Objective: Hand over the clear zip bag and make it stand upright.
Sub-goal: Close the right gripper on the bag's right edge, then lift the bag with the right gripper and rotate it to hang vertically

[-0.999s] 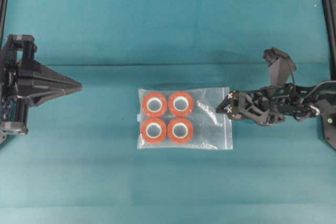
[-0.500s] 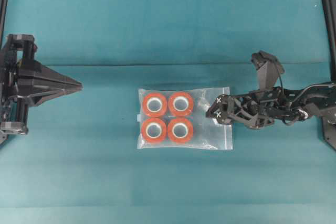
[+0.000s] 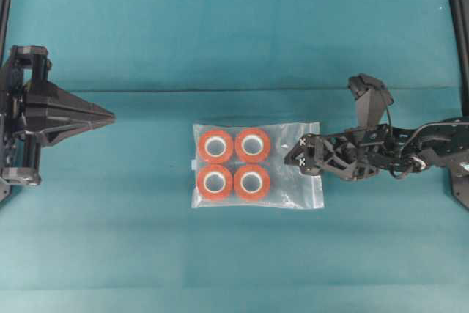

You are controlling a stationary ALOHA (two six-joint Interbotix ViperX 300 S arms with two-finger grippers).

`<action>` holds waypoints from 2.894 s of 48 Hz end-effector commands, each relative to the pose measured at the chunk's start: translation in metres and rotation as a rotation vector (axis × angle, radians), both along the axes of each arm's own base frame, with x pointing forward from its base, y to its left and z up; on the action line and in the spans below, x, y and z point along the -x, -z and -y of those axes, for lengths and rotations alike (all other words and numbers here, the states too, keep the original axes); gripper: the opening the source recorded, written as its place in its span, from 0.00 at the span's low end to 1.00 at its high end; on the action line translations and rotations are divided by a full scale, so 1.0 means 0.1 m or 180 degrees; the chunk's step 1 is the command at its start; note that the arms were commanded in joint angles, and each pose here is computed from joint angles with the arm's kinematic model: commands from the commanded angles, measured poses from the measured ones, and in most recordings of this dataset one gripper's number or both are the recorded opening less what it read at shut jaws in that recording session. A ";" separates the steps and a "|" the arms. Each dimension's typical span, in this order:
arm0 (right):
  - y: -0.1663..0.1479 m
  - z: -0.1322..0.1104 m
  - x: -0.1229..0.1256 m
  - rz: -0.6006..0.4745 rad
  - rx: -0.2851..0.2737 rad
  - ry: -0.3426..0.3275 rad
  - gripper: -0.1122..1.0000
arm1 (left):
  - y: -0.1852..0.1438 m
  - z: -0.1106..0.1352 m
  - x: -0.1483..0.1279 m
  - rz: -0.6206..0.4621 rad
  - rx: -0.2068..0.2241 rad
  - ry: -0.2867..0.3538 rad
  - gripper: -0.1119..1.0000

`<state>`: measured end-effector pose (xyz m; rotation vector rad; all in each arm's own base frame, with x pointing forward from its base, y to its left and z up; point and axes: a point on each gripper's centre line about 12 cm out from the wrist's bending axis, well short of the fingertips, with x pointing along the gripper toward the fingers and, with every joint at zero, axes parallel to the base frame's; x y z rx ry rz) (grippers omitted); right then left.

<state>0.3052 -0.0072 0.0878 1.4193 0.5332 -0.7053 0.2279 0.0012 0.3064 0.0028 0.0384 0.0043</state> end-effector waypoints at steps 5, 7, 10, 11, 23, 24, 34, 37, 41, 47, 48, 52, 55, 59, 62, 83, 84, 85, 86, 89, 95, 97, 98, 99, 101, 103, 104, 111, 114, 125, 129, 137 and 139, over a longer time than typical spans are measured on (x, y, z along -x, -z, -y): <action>-0.05 0.01 -0.07 0.0099 0.0010 0.0032 0.90 | -0.02 0.00 -0.01 0.0024 0.0005 -0.0005 0.09; -0.04 0.01 -0.06 0.0090 0.0010 0.0032 0.89 | -0.02 0.00 -0.01 0.0024 0.0005 -0.0005 0.09; -0.04 0.00 -0.05 0.0077 0.0003 0.0027 0.89 | -0.02 0.00 -0.01 0.0024 0.0005 -0.0005 0.09; -0.04 0.00 -0.04 0.0068 0.0001 0.0026 0.89 | -0.03 0.00 -0.01 0.0029 0.0000 -0.0004 0.09; 0.04 0.03 0.07 -0.0120 -0.0070 0.0042 0.57 | -0.03 0.00 -0.01 0.0029 0.0005 -0.0005 0.09; 0.05 0.04 0.08 -0.0134 -0.0072 0.0050 0.53 | -0.03 0.00 -0.01 0.0029 0.0005 -0.0005 0.09; 0.05 0.06 0.09 -0.0142 -0.0045 0.0036 0.14 | -0.03 0.00 -0.01 0.0029 0.0019 -0.0005 0.09; 0.05 0.06 0.09 -0.0138 -0.0039 0.0034 0.12 | -0.03 -0.01 0.00 0.0034 0.0019 -0.0010 0.09; 0.05 0.07 0.09 -0.0134 -0.0037 0.0045 0.12 | -0.03 0.00 0.00 0.0034 0.0019 -0.0005 0.09; 0.04 0.07 0.07 -0.0128 -0.0027 0.0017 0.12 | -0.02 0.00 -0.02 0.0015 0.0019 -0.0005 0.09; 0.04 0.07 0.07 -0.0133 -0.0017 0.0005 0.12 | -0.01 0.00 -0.02 0.0005 0.0020 -0.0005 0.09; -0.01 0.06 0.04 -0.0102 0.0045 -0.0098 0.12 | 0.01 0.00 -0.03 -0.0019 0.0015 -0.0005 0.09; -0.10 0.05 -0.01 -0.0051 0.0090 -0.0192 0.12 | 0.01 -0.01 -0.05 -0.0029 0.0030 -0.0011 0.09; -0.25 0.08 -0.07 0.0047 0.0155 -0.0276 0.12 | 0.02 0.00 -0.07 -0.0049 0.0044 -0.0007 0.09; -0.36 0.11 -0.12 0.0118 0.0229 -0.0353 0.12 | 0.03 -0.02 -0.07 -0.0063 0.0059 -0.0027 0.09; -1.24 0.23 -0.46 0.0233 0.0694 -0.1302 0.12 | 0.05 -0.04 -0.09 -0.0116 0.0070 -0.0053 0.09; -1.27 0.25 -0.47 0.0227 0.0718 -0.1348 0.12 | 0.05 -0.04 -0.09 -0.0121 0.0070 -0.0053 0.09; -1.31 0.25 -0.49 0.0226 0.0738 -0.1394 0.12 | 0.05 -0.04 -0.09 -0.0121 0.0065 -0.0053 0.09; -1.35 0.27 -0.51 0.0220 0.0756 -0.1437 0.12 | 0.05 -0.04 -0.09 -0.0121 0.0065 -0.0053 0.09; -1.45 0.30 -0.56 0.0198 0.0794 -0.1563 0.12 | 0.05 -0.04 -0.10 -0.0121 0.0065 -0.0053 0.09; -1.69 0.35 -0.68 0.0206 0.0933 -0.1804 0.12 | 0.01 -0.04 -0.10 -0.0087 0.0055 -0.0052 0.09; -1.76 0.35 -0.71 0.0207 0.0960 -0.1871 0.12 | 0.00 -0.04 -0.10 -0.0082 0.0055 -0.0052 0.09; -1.78 0.36 -0.73 0.0201 0.0969 -0.1901 0.12 | -0.01 -0.04 -0.10 -0.0073 0.0055 -0.0052 0.09; -1.80 0.36 -0.75 0.0198 0.0980 -0.1933 0.12 | 0.00 -0.04 -0.10 -0.0078 0.0050 -0.0052 0.09; -1.85 0.35 -0.78 0.0196 0.1007 -0.1994 0.12 | 0.00 -0.04 -0.11 -0.0077 0.0055 -0.0052 0.09; -1.89 0.35 -0.81 0.0190 0.1031 -0.2055 0.12 | 0.00 -0.04 -0.11 -0.0087 0.0055 -0.0052 0.09; -1.91 0.35 -0.83 0.0189 0.1043 -0.2088 0.12 | 0.00 -0.04 -0.11 -0.0082 0.0055 -0.0057 0.09; -2.08 0.31 -0.94 0.0099 0.1115 -0.2454 0.12 | -0.04 -0.04 -0.11 -0.0047 0.0132 -0.0055 0.09; -2.12 0.29 -0.96 0.0010 0.1137 -0.2670 0.12 | -0.07 -0.06 -0.10 0.0003 0.0195 -0.0086 0.09; -2.11 0.25 -1.03 -0.0252 0.1154 -0.3285 0.12 | -0.15 -0.08 -0.12 -0.0032 0.0323 -0.0123 0.09; -2.12 0.26 -1.05 -0.0297 0.1248 -0.3421 0.12 | -0.13 -0.09 -0.12 -0.0104 0.0382 -0.0136 0.09; -2.10 0.30 -1.03 -0.0450 0.1314 -0.3628 0.12 | -0.11 -0.11 -0.13 -0.0268 0.0523 -0.0189 0.09; -2.09 0.31 -1.01 -0.0486 0.1334 -0.3692 0.12 | -0.09 -0.12 -0.12 -0.0326 0.0534 -0.0204 0.09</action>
